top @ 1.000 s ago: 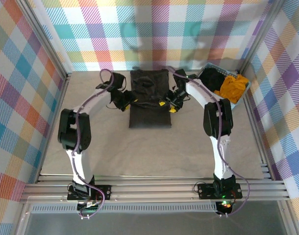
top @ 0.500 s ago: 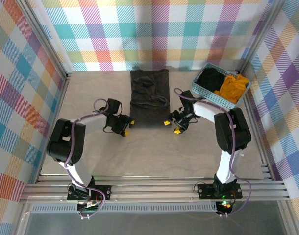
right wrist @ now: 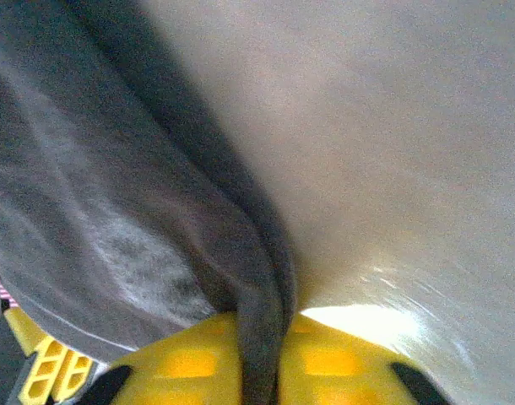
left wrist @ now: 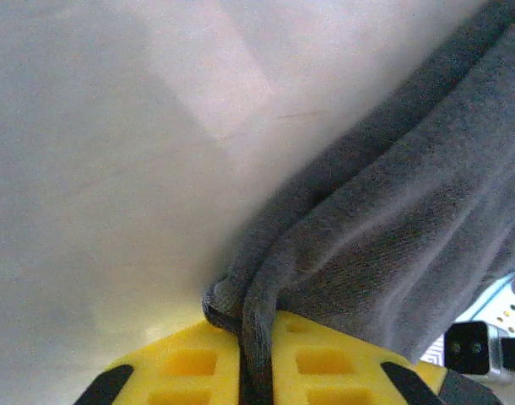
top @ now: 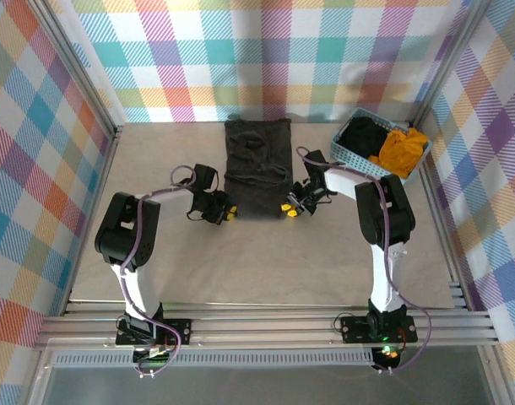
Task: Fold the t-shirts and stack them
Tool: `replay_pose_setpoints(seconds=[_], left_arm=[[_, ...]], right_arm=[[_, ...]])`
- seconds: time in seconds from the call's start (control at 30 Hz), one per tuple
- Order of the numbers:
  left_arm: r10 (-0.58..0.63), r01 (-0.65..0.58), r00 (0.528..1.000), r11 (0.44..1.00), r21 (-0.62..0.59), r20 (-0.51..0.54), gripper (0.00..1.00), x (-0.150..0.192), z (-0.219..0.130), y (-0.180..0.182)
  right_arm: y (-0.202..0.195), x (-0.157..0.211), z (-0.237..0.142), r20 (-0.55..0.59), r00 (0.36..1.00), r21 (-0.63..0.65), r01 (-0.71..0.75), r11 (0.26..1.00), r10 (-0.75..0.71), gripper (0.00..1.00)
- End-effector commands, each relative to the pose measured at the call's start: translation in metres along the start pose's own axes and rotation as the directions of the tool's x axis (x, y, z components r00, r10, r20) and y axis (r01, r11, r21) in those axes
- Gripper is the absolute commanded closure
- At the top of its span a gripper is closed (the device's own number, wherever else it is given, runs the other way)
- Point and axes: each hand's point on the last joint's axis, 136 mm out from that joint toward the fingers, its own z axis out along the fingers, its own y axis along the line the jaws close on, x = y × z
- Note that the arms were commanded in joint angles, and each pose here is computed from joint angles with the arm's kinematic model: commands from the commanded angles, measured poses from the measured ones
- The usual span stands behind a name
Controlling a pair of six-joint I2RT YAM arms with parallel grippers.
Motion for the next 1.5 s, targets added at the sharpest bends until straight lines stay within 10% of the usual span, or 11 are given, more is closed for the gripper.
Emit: replay_pose_setpoints(seconds=[0.0, 0.37, 0.87, 1.47], left_arm=[[0.073, -0.077, 0.996, 0.993, 0.086, 0.053, 0.99, -0.007, -0.014, -0.042], [0.192, -0.241, 0.960, 0.938, 0.250, 0.203, 1.00, 0.000, -0.135, -0.131], [0.227, -0.229, 0.972, 0.973, -0.017, -0.054, 1.00, 0.072, -0.101, 0.041], [0.327, -0.337, 0.939, 0.936, 0.099, 0.109, 1.00, 0.120, -0.197, 0.060]], right_arm=[[0.037, -0.016, -0.015, 0.081, 0.993, -0.055, 0.089, 0.995, -0.084, 0.95], [0.103, 0.005, -0.138, 0.275, 0.942, -0.110, 0.228, 0.967, -0.191, 1.00], [0.001, 0.131, -0.040, -0.113, 0.977, -0.016, 0.180, 0.984, -0.181, 1.00], [-0.025, 0.203, -0.127, -0.034, 0.965, -0.034, 0.260, 0.965, -0.261, 1.00]])
